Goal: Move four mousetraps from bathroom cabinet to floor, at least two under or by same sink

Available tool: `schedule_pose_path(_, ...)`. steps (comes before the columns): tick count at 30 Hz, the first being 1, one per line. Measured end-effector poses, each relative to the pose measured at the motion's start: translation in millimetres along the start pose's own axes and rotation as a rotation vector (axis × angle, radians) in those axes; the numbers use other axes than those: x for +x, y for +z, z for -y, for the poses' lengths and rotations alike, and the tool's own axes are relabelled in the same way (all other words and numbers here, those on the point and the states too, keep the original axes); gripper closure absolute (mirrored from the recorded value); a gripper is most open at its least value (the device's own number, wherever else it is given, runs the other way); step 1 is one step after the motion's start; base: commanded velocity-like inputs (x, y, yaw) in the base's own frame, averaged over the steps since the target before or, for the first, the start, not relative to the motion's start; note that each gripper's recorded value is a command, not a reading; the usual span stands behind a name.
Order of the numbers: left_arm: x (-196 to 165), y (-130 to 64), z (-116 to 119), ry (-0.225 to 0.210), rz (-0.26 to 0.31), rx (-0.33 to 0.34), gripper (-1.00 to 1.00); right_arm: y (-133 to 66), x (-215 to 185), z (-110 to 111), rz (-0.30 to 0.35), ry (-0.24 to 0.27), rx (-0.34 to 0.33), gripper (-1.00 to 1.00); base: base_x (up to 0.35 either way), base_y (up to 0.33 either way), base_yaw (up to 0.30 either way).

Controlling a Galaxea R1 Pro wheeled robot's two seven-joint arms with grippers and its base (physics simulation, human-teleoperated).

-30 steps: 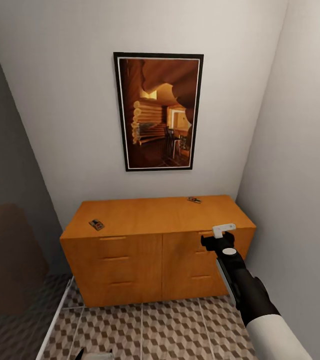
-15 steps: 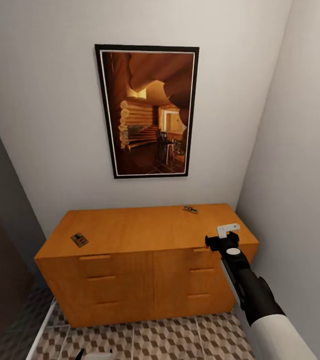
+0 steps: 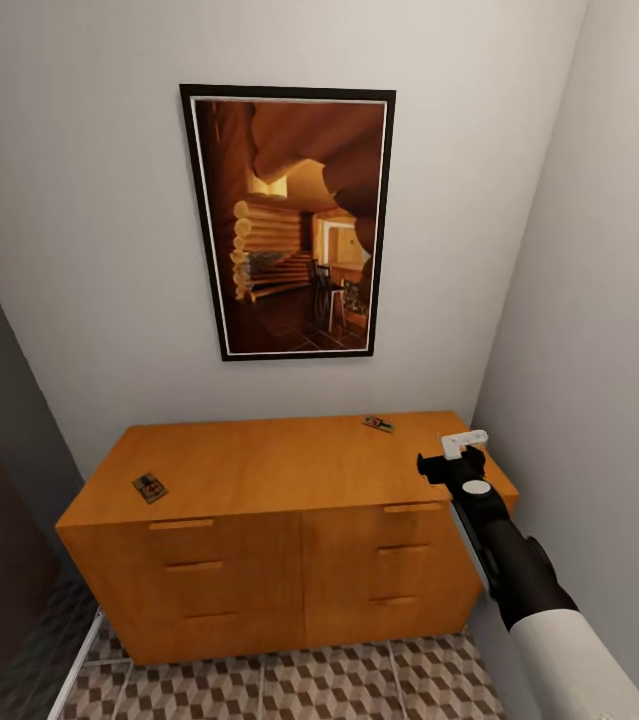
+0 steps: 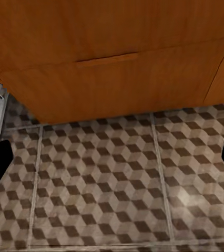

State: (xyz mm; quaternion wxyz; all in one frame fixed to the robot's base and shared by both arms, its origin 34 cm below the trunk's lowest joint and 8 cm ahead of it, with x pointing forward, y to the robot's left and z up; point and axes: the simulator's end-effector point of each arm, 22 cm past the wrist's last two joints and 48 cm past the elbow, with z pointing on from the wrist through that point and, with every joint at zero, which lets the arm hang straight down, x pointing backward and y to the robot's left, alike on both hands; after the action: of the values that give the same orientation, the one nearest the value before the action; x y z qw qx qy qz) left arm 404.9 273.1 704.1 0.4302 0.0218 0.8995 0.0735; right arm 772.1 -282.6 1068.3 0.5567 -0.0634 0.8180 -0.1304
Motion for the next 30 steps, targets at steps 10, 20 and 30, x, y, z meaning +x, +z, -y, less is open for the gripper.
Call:
schedule_pose_path(10,75.2,-49.2,-21.9,0.038,-0.120,-0.012,-1.00,7.5,-28.3,-46.2,0.023,0.023,-0.222,-1.00,0.000,0.000,0.000)
schedule_pose_path(20,86.0,-56.6,-34.2,0.053,-0.137,-0.021,-1.00,-2.9,-27.4,-66.5,0.024,-0.005,-0.411,-1.00,0.000,0.000,0.000)
schedule_pose_path(30,89.5,-59.1,-37.6,0.057,-0.143,-0.024,-1.00,-18.3,-11.3,-52.0,-0.002,-0.028,-0.587,-1.00,0.000,0.000,0.000)
